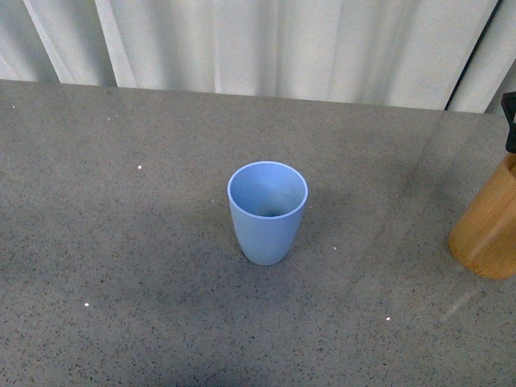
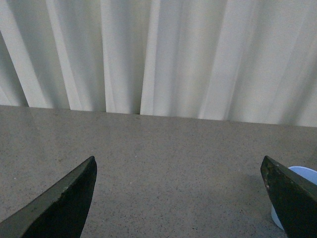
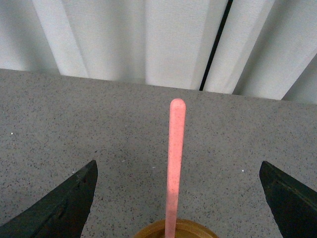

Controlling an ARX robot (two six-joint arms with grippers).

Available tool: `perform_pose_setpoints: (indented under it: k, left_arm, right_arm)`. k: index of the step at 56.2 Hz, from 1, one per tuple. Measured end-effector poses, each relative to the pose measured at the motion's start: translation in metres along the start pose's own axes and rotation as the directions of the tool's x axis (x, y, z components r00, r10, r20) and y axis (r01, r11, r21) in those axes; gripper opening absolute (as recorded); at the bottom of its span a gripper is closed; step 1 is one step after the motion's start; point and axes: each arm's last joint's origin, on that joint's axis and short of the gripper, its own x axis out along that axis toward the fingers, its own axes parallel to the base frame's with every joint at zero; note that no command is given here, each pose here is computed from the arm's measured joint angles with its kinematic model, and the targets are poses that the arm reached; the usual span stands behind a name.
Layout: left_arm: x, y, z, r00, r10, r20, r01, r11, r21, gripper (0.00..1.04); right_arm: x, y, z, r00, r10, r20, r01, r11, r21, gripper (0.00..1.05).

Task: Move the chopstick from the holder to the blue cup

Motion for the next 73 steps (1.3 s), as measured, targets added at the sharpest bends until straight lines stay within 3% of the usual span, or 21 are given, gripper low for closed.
perform_pose_setpoints:
  k: [39,49,67,73]
  left_arm:
    - [0.0,0.0,0.0,1.0,0.0,0.0,0.0,1.0,0.0,0.98]
    - [0.0,0.0,0.0,1.0,0.0,0.0,0.0,1.0,0.0,0.98]
    - [0.0,0.0,0.0,1.0,0.0,0.0,0.0,1.0,0.0,0.98]
    - [0.0,0.0,0.0,1.0,0.0,0.0,0.0,1.0,0.0,0.98]
  right_arm:
    - [0.028,0.01,-0.008,1.0,-0.001,-0.014,0.001,1.0,0.01,0.94]
    - [0.029,0.011,-0.008,1.0,0.001,-0.005,-0.001,1.0,0.023,0.55]
    - [0.03,0.005,-0.011,1.0,-0.008,0.001,0.008,0.999,0.041,0.07]
    - [0.028,0.004,-0.012,1.0,-0.006,0.002,0.006,0.999,0.042,0.02]
